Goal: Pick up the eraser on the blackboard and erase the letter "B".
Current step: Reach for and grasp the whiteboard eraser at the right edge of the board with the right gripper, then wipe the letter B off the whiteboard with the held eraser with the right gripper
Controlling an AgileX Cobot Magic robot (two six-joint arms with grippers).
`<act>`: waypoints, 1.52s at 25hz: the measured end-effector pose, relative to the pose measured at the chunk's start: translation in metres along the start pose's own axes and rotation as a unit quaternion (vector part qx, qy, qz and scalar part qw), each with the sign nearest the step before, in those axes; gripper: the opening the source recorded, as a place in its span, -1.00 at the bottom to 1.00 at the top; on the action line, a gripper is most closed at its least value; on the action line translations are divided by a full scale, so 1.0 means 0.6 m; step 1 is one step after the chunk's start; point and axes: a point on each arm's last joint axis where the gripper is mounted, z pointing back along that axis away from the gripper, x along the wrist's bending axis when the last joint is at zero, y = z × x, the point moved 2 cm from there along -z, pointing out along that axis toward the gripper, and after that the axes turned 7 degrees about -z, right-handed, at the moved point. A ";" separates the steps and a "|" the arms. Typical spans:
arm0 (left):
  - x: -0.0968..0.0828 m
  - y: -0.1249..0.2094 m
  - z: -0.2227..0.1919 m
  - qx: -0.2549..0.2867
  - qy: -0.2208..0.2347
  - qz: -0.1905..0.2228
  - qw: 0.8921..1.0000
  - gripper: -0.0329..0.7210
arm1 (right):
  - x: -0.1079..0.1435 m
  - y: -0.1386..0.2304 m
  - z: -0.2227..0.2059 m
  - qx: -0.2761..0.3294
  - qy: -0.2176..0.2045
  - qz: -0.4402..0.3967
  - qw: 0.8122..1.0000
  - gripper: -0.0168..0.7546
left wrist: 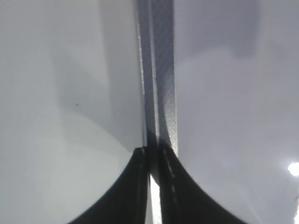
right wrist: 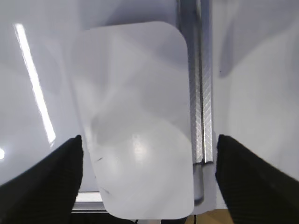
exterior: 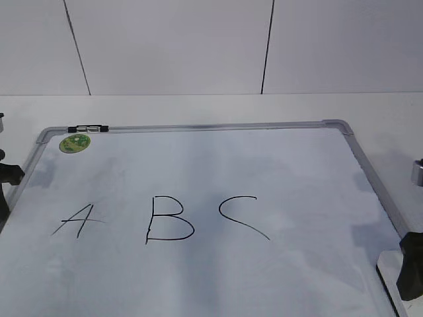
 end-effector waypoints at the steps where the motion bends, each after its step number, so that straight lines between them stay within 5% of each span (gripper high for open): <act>1: 0.000 0.000 0.000 0.000 0.000 0.000 1.000 -0.86 | 0.000 -0.002 -0.004 0.003 0.001 0.001 1.000 0.78; 22: 0.000 0.000 0.000 0.000 0.000 0.000 1.000 -0.86 | 0.022 -0.016 -0.046 0.030 0.017 0.033 0.999 0.75; 30: 0.000 0.000 0.000 0.000 0.000 0.000 1.000 -0.86 | 0.020 -0.014 -0.045 0.036 0.023 0.036 0.998 0.45; 38: 0.000 0.000 0.000 0.000 0.000 0.000 1.000 -0.86 | 0.019 -0.014 -0.045 0.035 0.027 0.040 0.998 0.38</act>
